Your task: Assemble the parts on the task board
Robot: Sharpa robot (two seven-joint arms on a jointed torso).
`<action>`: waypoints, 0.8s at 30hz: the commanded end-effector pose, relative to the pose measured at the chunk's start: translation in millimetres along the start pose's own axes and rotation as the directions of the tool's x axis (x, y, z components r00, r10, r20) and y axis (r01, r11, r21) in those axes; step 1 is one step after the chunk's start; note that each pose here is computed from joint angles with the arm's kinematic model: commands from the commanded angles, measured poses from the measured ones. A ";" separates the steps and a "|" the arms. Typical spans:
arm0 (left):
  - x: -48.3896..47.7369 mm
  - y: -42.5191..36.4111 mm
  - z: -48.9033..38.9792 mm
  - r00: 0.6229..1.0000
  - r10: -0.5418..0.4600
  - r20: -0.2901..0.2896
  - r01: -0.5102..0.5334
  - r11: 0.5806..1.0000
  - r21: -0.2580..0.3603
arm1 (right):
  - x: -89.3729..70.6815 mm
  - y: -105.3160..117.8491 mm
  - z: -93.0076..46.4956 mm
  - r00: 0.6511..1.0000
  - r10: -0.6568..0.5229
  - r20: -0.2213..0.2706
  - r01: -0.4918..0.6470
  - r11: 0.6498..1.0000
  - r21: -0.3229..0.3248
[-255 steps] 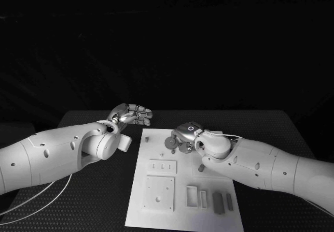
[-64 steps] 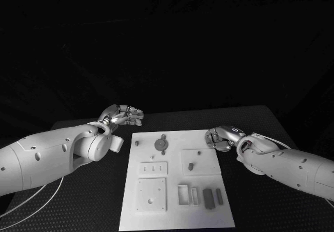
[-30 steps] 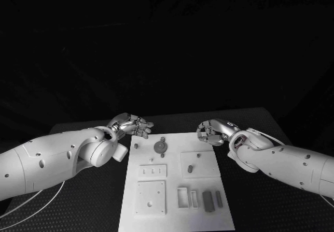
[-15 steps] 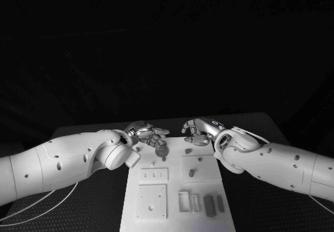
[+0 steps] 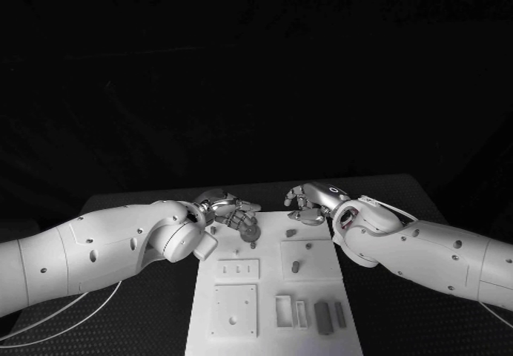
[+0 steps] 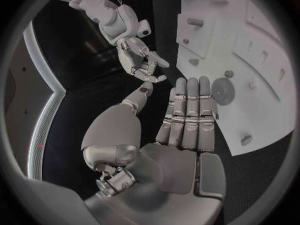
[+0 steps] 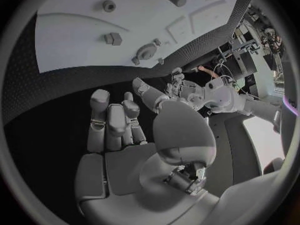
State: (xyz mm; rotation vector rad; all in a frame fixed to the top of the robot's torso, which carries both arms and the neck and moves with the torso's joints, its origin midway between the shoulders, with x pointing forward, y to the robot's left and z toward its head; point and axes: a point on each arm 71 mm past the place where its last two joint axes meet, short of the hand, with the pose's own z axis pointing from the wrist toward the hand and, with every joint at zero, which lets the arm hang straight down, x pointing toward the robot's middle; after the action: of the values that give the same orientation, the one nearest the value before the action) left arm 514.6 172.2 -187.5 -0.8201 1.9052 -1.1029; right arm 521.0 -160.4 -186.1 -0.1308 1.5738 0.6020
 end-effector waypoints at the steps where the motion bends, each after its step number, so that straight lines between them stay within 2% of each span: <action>1: -0.3 -1.1 -0.1 1.000 -0.007 0.004 0.007 1.000 0.002 | 2.2 1.8 0.9 0.999 -0.021 -0.030 0.020 1.000 -0.016; 6: -3.8 0.6 -1.6 1.000 -0.007 0.002 0.007 1.000 0.005 | 1.4 -6.5 0.4 0.999 -0.037 -0.040 0.036 0.999 -0.020; 8: -7.0 1.7 -2.8 1.000 -0.007 0.005 0.007 1.000 0.010 | 2.5 -13.2 0.3 0.996 -0.041 -0.074 0.039 0.999 -0.024; 10: -10.9 3.0 -4.0 1.000 -0.008 0.013 0.007 1.000 0.015 | 2.2 -20.7 1.0 0.995 -0.044 -0.086 0.042 0.999 -0.026; 17: -20.7 5.5 -4.4 0.999 -0.009 0.035 0.008 0.999 0.035 | 5.4 -44.0 4.9 0.982 -0.079 -0.173 0.064 0.994 -0.089; 24: -24.8 6.9 -4.9 0.999 -0.009 0.039 0.007 0.999 0.046 | 12.4 -58.4 5.4 0.976 -0.082 -0.201 0.062 0.992 -0.105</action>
State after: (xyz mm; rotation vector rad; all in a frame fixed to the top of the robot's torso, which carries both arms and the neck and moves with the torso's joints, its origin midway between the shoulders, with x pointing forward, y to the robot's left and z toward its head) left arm 521.9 200.2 -187.2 -0.8397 1.8504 -1.0800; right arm 553.6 -210.6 -211.2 -0.2523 1.6937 0.5483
